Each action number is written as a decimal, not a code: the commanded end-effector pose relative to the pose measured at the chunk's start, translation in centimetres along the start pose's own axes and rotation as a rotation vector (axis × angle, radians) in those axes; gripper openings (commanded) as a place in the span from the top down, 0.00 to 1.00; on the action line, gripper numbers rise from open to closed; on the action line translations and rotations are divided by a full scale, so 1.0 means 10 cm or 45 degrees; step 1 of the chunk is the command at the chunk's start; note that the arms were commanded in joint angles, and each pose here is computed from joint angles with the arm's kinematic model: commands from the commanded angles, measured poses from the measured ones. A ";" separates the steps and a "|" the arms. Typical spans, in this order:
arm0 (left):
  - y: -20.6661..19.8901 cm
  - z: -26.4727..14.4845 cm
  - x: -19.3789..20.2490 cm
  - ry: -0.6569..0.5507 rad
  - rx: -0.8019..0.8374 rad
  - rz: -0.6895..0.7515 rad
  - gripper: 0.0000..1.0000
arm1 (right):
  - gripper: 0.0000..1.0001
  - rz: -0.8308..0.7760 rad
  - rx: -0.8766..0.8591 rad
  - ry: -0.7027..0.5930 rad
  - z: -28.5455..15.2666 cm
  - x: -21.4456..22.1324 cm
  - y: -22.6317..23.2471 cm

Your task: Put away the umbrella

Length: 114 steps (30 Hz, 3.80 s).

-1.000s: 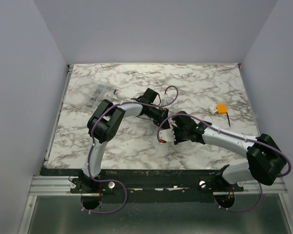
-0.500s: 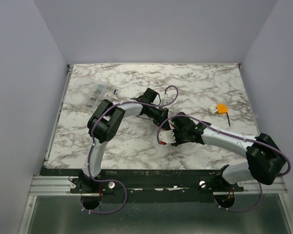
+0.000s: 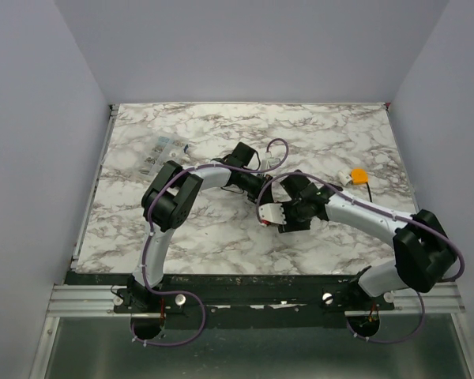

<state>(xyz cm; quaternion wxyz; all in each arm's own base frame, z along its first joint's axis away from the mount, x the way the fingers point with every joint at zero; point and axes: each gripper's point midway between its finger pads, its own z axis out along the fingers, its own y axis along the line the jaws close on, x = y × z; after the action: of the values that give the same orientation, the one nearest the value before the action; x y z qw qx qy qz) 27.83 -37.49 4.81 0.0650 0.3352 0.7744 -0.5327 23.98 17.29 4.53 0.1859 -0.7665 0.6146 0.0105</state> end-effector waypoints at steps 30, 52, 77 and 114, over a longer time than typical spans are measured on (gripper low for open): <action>0.59 -0.04 0.53 0.135 -0.255 -0.213 1.00 | 0.72 0.394 -0.538 -0.156 0.20 0.24 0.37; 0.59 -0.04 0.52 0.141 -0.244 -0.219 1.00 | 0.88 0.154 -0.269 -0.004 0.43 0.68 0.40; 0.57 -0.04 0.52 0.161 -0.240 -0.240 1.00 | 0.89 0.128 -0.448 0.110 0.48 0.88 0.70; 0.58 -0.05 0.53 0.165 -0.245 -0.237 1.00 | 0.85 0.199 -0.520 0.027 0.33 0.76 0.87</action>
<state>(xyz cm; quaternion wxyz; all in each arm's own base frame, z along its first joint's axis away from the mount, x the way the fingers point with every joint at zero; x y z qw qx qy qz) 28.46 -37.26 4.49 0.0551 0.3302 0.7807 -0.5277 26.40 16.82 3.62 0.2262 -0.7645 0.5911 0.1226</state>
